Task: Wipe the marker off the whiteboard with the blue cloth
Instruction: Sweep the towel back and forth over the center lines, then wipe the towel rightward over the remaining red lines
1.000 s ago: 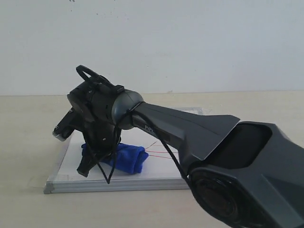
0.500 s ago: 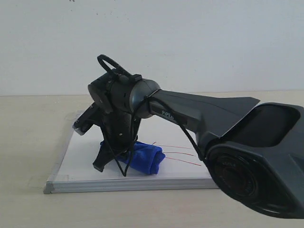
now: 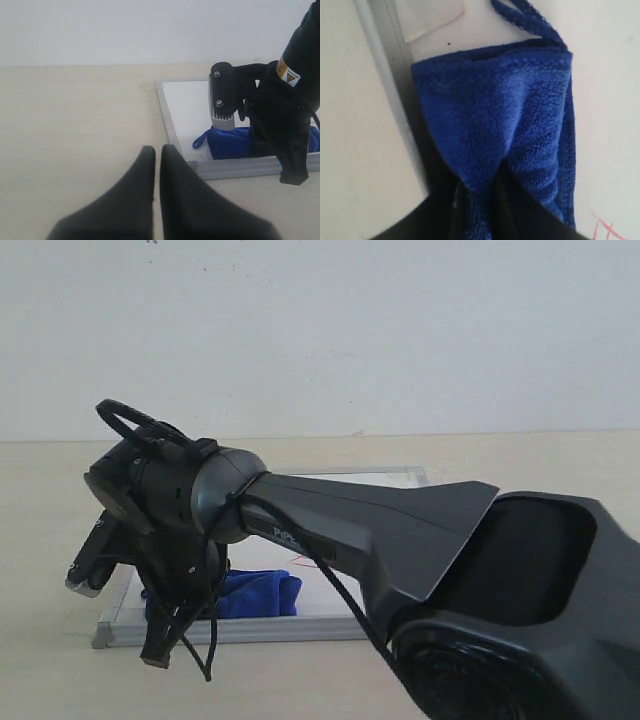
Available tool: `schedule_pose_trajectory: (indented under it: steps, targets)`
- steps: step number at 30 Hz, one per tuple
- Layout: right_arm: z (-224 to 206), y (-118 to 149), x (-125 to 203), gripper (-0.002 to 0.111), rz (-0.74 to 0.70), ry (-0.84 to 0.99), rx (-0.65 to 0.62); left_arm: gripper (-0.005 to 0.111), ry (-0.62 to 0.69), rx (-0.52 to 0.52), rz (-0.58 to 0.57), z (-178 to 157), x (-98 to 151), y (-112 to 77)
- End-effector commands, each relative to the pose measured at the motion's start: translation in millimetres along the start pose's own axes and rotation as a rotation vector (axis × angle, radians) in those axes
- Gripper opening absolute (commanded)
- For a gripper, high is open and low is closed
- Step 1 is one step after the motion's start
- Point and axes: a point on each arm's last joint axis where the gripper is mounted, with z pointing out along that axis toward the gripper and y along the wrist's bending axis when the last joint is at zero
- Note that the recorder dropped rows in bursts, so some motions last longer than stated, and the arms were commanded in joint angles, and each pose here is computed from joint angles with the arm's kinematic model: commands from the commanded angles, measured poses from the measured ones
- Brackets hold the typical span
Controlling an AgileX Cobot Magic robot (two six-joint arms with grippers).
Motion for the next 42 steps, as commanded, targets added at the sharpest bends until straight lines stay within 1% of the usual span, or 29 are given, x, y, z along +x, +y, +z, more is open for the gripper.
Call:
schedule_pose_trajectory:
  steps: [1,3,5,11,14,16,18,20,22,25,27,31,33,34,36,40,41,42]
  targets:
    - [13.7,-25.1,19.1,0.000,0.063,0.077,0.035,0.004,0.002,-0.002,-0.013,0.2,1.2,0.1]
    - [18.0,-43.0,30.2,0.000,0.106,0.091,0.039,0.004,0.002,-0.002,-0.013,0.2,1.2,0.1]
    - [22.9,-66.5,45.9,0.000,0.173,0.107,0.045,0.004,0.002,-0.002,-0.013,0.2,1.2,0.1]
    - [35.8,-133.4,102.4,0.000,0.425,0.155,0.071,0.004,0.002,-0.002,-0.013,0.2,1.2,0.1]
    - [39.9,-157.1,127.8,0.000,0.564,0.172,0.083,0.004,0.002,-0.002,-0.013,0.2,1.2,0.1]
    - [41.7,-166.4,138.9,0.000,0.647,0.173,0.079,0.004,0.002,-0.002,-0.013,0.2,1.2,0.1]
    - [42.8,-167.7,141.5,0.000,0.683,0.161,0.044,0.004,0.002,-0.002,-0.013,0.2,1.2,0.1]
    - [42.8,-163.1,136.7,0.000,0.695,0.142,0.004,0.004,0.002,-0.002,-0.013,0.2,1.2,0.1]
    - [42.0,-152.9,125.7,0.000,0.662,0.112,-0.057,0.004,0.002,-0.002,-0.013,0.2,1.2,0.1]
    - [38.4,-129.1,101.2,0.000,0.528,0.055,-0.151,0.004,0.002,-0.002,-0.013,0.2,1.2,0.1]
    - [34.5,-108.4,81.9,0.000,0.405,0.020,-0.196,0.004,0.002,-0.002,-0.013,0.2,1.2,0.1]
    - [27.2,-71.3,51.9,0.000,0.151,-0.006,-0.199,0.004,0.002,-0.002,-0.013,0.2,1.2,0.1]
    - [24.8,-60.2,43.7,0.000,0.064,0.000,-0.170,0.004,0.002,-0.002,-0.013,0.2,1.2,0.1]
    - [24.5,-59.2,41.5,0.000,0.048,-0.001,-0.144,0.004,0.002,-0.002,-0.013,0.2,1.2,0.1]
    - [24.9,-64.4,40.5,0.000,0.063,-0.002,-0.071,0.004,0.002,-0.002,-0.013,0.2,1.2,0.1]
    - [26.9,-93.5,57.2,0.000,0.223,0.072,0.121,0.004,0.002,-0.002,-0.013,0.2,1.2,0.1]
    - [27.1,-104.3,66.4,0.000,0.283,0.111,0.180,0.004,0.002,-0.002,-0.013,0.2,1.2,0.1]
    - [27.1,-111.1,73.3,0.000,0.325,0.142,0.213,0.004,0.002,-0.002,-0.013,0.2,1.2,0.1]
